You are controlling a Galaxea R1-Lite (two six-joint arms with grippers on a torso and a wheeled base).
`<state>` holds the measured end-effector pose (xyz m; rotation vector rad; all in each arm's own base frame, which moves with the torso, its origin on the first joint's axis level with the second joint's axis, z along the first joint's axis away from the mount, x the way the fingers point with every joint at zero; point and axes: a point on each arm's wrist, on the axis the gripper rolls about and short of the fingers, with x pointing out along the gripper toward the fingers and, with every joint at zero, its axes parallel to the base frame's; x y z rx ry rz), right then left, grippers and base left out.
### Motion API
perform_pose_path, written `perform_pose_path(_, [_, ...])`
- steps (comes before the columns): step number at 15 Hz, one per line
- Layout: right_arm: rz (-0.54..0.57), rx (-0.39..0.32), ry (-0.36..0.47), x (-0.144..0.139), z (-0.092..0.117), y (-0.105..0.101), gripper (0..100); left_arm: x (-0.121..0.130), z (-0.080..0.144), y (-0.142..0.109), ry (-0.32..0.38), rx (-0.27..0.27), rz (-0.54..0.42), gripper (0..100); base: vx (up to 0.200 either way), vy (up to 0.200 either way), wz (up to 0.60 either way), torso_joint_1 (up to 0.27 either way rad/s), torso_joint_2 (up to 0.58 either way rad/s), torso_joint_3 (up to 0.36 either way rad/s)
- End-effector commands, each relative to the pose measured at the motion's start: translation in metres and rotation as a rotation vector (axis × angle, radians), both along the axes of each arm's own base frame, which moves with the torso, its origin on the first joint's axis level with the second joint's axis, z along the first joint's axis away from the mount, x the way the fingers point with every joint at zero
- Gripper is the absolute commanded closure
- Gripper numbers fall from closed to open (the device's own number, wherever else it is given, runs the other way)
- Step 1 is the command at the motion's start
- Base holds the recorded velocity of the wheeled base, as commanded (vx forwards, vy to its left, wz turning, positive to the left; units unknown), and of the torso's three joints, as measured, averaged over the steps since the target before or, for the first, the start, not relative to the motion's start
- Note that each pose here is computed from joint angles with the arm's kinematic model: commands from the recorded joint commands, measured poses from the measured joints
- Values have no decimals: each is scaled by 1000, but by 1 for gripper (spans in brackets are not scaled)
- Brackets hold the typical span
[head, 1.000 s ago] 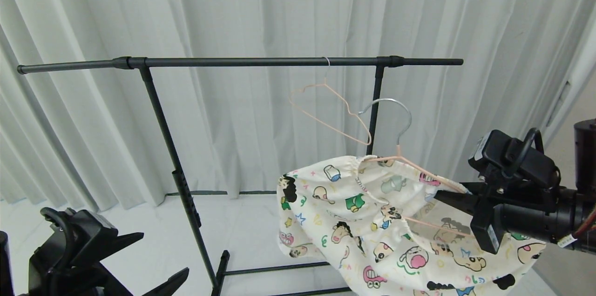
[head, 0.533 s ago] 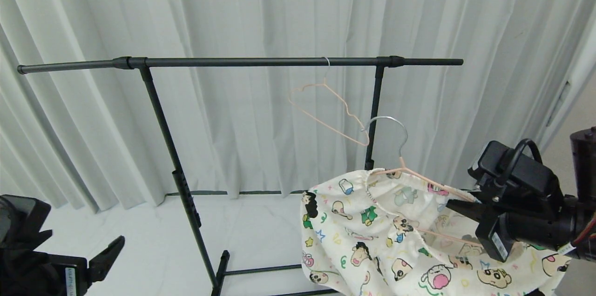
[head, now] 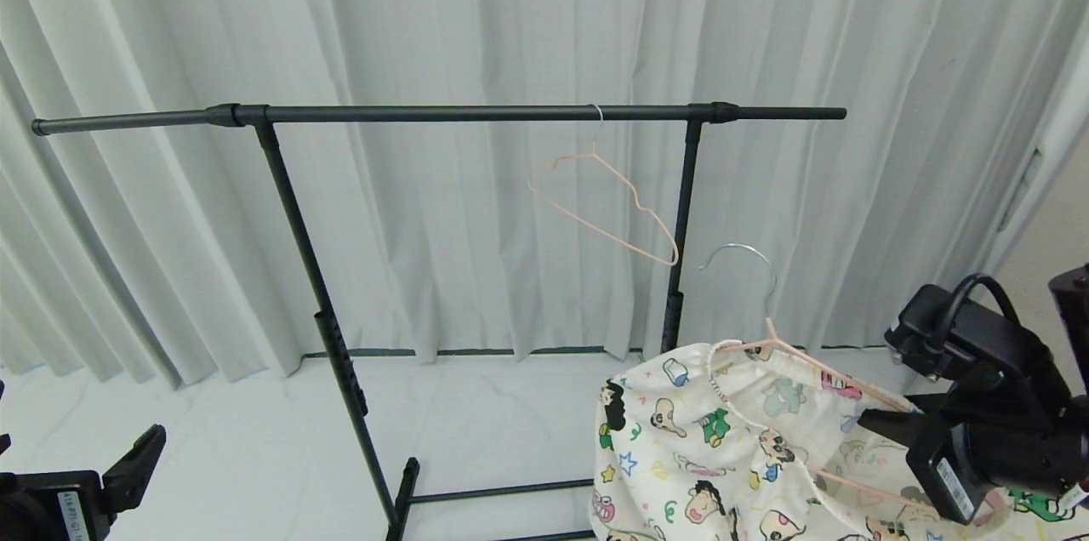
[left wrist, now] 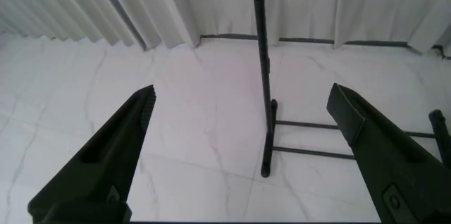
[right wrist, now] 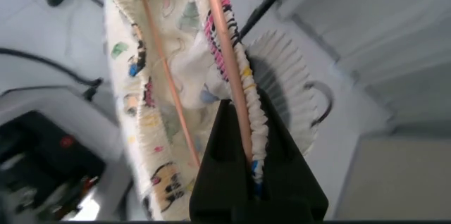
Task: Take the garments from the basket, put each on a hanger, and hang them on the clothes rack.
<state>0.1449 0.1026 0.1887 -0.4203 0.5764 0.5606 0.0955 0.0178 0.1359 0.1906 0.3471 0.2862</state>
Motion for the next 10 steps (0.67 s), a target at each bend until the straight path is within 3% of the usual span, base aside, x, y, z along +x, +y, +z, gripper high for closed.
perform_pose_path(1, [-29, 16, 43, 3, -4, 2, 100, -1, 0, 0, -5, 1, 1, 0, 0, 0, 0, 0, 0, 0])
perform_pose_path(3, [-82, 44, 127, 7, -14, 9, 100, 0, 0, 0, -2, 6, -1, 0, 0, 0, 0, 0, 0, 0])
perform_pose_path(6, [-155, 4, 248, 13, -34, 20, 100, -2, -6, 0, 27, 5, 8, 0, 0, 0, 0, 0, 0, 0])
perform_pose_path(10, [-226, 232, 276, 25, -37, 71, 100, -4, -10, 0, 40, 6, 11, 0, 0, 0, 0, 0, 0, 0])
